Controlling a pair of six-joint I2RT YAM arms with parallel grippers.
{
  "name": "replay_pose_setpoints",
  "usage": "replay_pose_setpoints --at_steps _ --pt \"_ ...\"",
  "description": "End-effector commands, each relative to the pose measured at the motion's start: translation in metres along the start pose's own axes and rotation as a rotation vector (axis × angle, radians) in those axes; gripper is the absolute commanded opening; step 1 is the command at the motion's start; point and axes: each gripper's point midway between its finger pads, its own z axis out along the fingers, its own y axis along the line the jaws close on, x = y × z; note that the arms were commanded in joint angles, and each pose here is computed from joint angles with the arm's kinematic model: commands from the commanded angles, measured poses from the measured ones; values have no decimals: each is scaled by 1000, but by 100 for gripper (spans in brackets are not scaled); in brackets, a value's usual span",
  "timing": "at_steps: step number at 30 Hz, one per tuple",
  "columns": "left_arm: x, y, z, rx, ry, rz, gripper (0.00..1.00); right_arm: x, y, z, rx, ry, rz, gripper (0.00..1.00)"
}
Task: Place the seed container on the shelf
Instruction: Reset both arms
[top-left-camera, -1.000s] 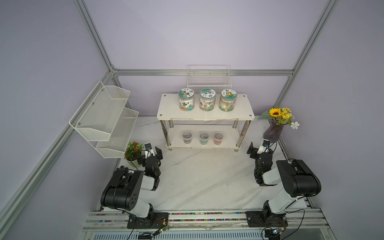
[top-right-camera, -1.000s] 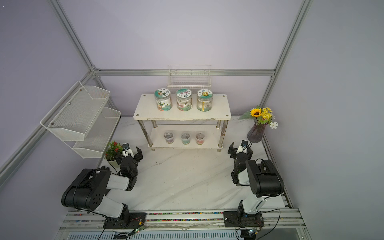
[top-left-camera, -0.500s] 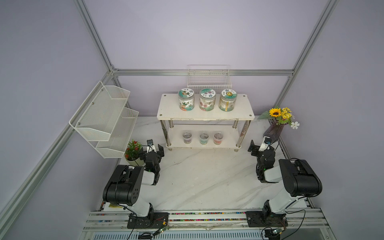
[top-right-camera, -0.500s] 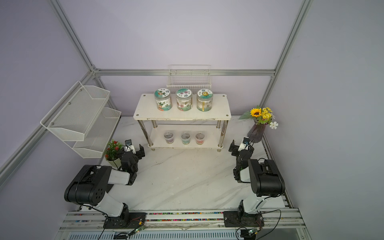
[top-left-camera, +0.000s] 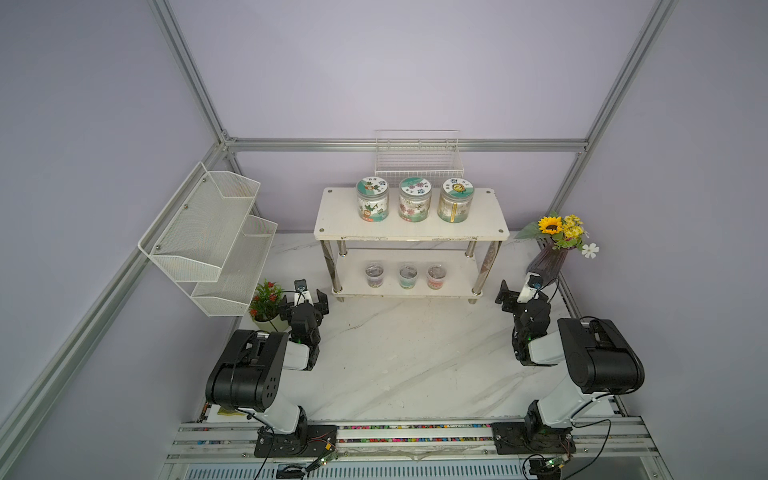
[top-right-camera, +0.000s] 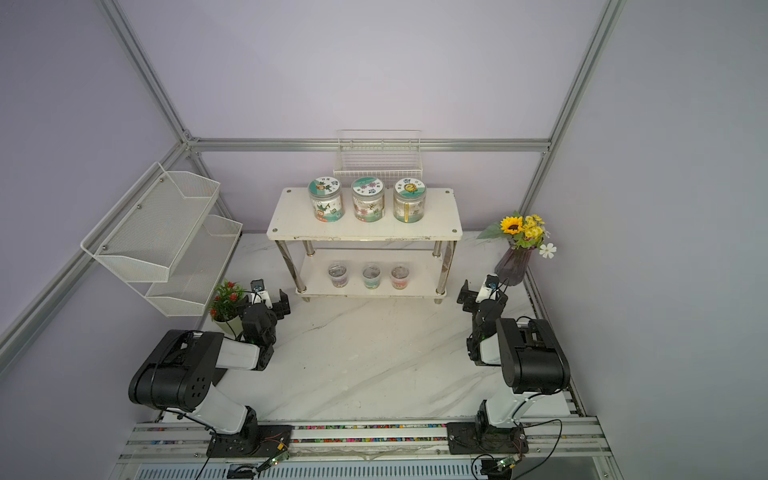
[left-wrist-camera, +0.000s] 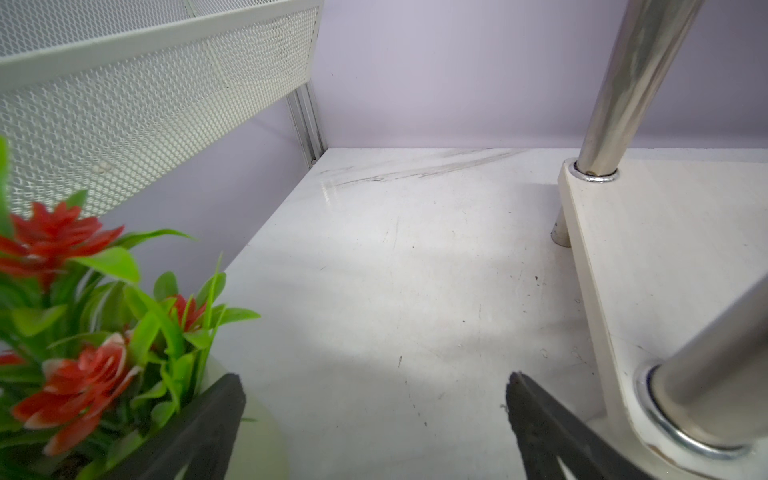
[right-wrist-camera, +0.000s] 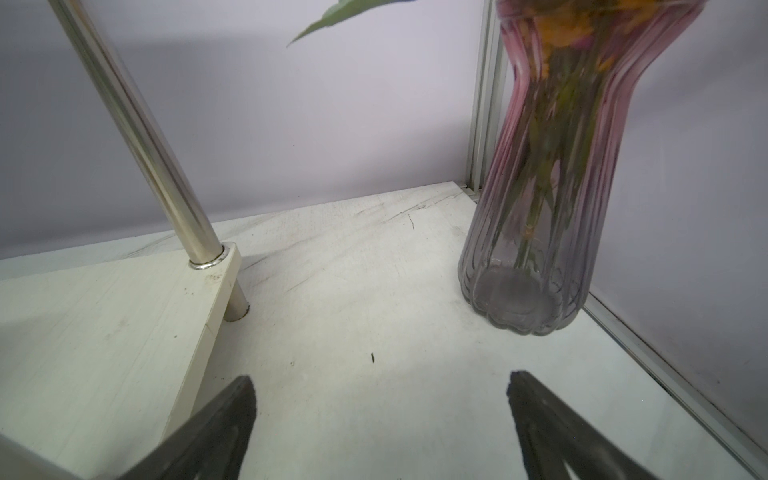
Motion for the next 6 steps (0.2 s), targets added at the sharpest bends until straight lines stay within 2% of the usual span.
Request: replay_pose_setpoints --at_steps 1,6 --pt "-9 1 2 -1 -26 -23 100 -6 1 1 -4 -14 6 97" --pt "-9 2 2 -3 -26 -24 100 -6 0 -1 -3 -14 3 97"
